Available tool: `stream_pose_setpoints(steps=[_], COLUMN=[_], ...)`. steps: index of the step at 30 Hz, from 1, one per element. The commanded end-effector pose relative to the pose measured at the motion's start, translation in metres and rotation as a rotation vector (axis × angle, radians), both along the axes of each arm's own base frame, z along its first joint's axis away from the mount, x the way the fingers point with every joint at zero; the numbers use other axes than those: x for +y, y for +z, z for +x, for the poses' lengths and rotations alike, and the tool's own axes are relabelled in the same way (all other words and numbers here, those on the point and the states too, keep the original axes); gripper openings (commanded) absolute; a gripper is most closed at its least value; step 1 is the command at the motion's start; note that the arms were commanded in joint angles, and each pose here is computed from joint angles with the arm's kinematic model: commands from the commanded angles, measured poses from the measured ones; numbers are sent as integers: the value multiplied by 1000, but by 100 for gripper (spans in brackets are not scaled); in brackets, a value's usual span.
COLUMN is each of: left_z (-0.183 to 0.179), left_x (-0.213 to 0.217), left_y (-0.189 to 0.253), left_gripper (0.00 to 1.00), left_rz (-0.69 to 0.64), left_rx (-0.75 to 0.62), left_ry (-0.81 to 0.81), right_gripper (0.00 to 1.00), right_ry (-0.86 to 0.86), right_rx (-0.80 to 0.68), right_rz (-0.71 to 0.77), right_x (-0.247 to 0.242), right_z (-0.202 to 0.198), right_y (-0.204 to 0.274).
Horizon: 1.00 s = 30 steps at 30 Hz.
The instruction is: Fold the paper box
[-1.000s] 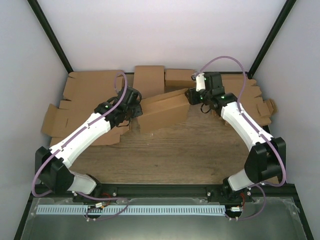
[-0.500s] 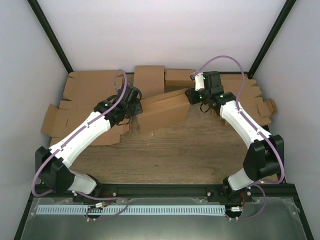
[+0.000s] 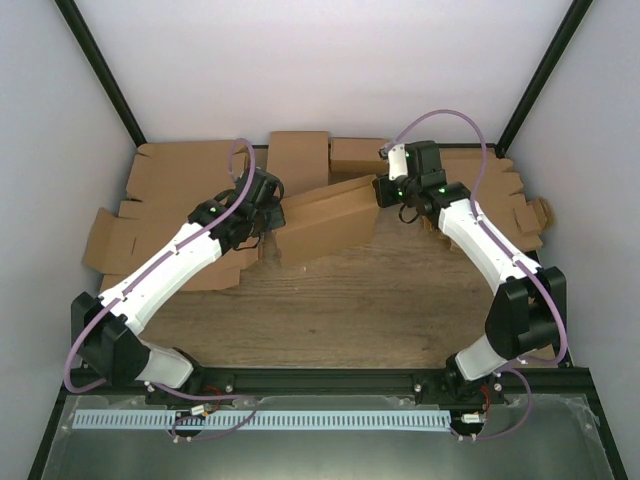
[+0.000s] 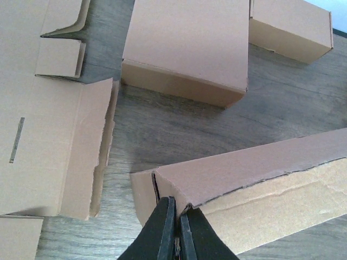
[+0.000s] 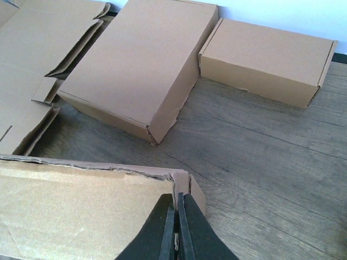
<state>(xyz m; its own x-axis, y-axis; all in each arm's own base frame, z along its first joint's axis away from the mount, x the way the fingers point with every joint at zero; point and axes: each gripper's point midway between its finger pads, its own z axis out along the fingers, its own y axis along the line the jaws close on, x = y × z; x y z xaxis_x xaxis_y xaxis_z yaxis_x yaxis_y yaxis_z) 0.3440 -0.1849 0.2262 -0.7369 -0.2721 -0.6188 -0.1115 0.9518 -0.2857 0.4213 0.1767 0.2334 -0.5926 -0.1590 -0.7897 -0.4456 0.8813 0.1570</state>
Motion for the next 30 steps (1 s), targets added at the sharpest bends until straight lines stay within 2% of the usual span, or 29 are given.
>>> stream_pose_setpoints(steps=[1, 12, 30], left_z=[-1, -15, -23], left_x=[-2, 3, 20], left_y=[-7, -27, -34], left_gripper=[4, 4, 4], left_rz=[5, 7, 166], left_rx=[21, 66, 122], left_ry=[-2, -9, -50], right_gripper=[1, 1, 1], right_ry=[-5, -31, -47], right_rx=[-42, -37, -72], right_rz=[-1, -36, -139], right_x=[0, 7, -6], right_z=[1, -16, -8], right_y=[11, -22, -12])
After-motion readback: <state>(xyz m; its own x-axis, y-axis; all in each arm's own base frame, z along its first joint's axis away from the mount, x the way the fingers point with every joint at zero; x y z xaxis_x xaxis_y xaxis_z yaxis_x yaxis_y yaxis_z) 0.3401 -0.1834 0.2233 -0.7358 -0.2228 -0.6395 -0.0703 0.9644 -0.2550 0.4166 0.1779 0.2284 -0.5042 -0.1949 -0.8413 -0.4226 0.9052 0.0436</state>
